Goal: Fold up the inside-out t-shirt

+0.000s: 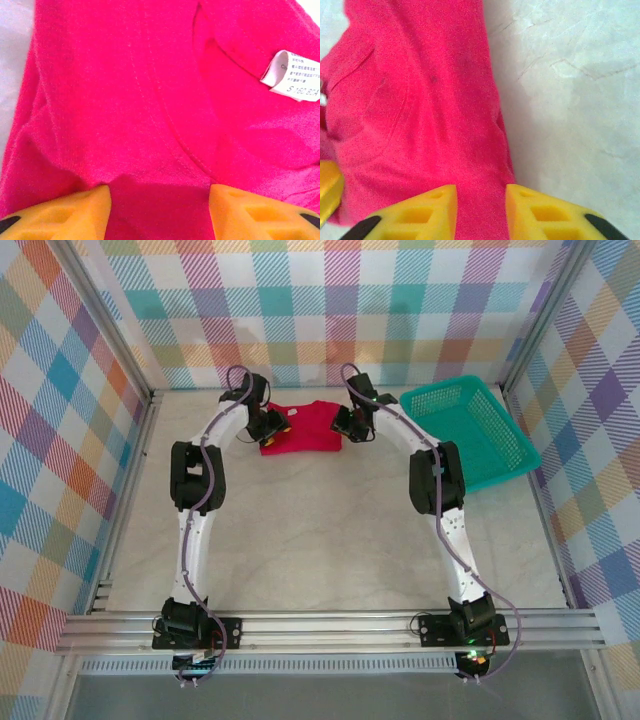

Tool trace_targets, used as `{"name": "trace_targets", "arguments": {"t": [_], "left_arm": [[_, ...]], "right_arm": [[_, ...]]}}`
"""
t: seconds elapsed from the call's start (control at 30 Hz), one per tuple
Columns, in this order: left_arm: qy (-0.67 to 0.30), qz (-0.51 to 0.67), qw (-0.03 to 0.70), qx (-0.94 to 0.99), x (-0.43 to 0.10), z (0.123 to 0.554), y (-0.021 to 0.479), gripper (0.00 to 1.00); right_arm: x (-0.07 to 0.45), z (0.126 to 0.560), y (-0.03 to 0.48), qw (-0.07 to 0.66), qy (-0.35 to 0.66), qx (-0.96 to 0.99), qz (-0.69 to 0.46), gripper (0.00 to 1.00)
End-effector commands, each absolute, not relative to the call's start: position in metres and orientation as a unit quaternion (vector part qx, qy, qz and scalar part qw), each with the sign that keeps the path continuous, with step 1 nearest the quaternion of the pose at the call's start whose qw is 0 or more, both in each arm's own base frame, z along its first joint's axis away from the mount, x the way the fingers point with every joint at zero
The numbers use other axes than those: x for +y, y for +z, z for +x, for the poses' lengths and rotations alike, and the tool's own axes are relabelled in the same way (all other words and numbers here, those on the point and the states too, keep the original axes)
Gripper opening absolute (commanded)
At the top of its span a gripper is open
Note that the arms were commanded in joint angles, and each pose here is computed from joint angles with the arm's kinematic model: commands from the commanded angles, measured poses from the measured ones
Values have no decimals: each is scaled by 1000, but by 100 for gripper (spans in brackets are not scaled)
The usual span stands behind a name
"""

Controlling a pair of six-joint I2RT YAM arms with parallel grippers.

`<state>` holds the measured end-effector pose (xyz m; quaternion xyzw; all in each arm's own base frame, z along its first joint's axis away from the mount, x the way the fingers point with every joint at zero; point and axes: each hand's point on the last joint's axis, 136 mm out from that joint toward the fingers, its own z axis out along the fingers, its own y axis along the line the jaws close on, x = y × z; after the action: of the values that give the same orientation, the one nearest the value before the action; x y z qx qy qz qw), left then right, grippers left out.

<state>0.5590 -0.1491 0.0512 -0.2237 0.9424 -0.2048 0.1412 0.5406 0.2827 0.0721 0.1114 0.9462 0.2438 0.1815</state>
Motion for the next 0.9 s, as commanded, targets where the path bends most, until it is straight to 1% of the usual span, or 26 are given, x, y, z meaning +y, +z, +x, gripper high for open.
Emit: {"name": "trace_targets", "arguments": {"t": [0.0, 0.03, 0.1, 0.13, 0.17, 0.23, 0.27, 0.33, 0.37, 0.47, 0.53, 0.57, 0.63, 0.7, 0.77, 0.87], "left_arm": [[-171, -207, 169, 948, -127, 535, 104, 66], [-171, -199, 188, 946, -125, 530, 122, 69], [-160, -188, 237, 940, -117, 516, 155, 70], [-144, -184, 268, 935, -110, 506, 171, 78], [-128, -177, 300, 929, -105, 497, 187, 99], [-117, -149, 344, 920, -102, 479, 208, 100], [-122, -130, 363, 915, -104, 472, 215, 100], [-129, -101, 378, 911, -108, 458, 220, 100], [-122, -103, 378, 912, -106, 449, 217, 100], [-99, -113, 381, 912, -97, 428, 201, 100], [-87, -123, 384, 911, -89, 414, 187, 100], [-86, -125, 385, 910, -86, 407, 179, 100], [-89, -122, 378, 913, -85, 395, 164, 100], [-81, -120, 365, 919, -82, 384, 149, 100], [-71, -126, 354, 924, -77, 374, 137, 100], [-73, -135, 340, 928, -75, 365, 129, 100]], "right_arm": [[284, 513, 168, 226, 275, 934, 40, 44], [278, 504, 186, 242, 271, 931, 25, 50], [260, 486, 218, 283, 250, 926, 2, 61], [246, 476, 229, 308, 229, 923, -7, 68], [230, 464, 244, 340, 209, 917, -13, 73], [199, 441, 260, 393, 166, 904, -20, 82], [181, 427, 265, 417, 139, 898, -21, 90], [154, 405, 268, 450, 99, 887, -22, 95], [141, 392, 266, 464, 76, 882, -30, 100], [109, 360, 253, 511, 23, 858, -49, 100], [93, 347, 240, 539, 3, 841, -37, 100], [85, 341, 229, 560, -4, 828, -29, 100], [86, 329, 207, 593, 12, 804, -47, 100], [85, 322, 185, 598, 18, 800, -52, 100], [73, 324, 168, 575, -9, 817, -30, 100], [64, 333, 152, 543, -67, 836, -42, 100]]}}
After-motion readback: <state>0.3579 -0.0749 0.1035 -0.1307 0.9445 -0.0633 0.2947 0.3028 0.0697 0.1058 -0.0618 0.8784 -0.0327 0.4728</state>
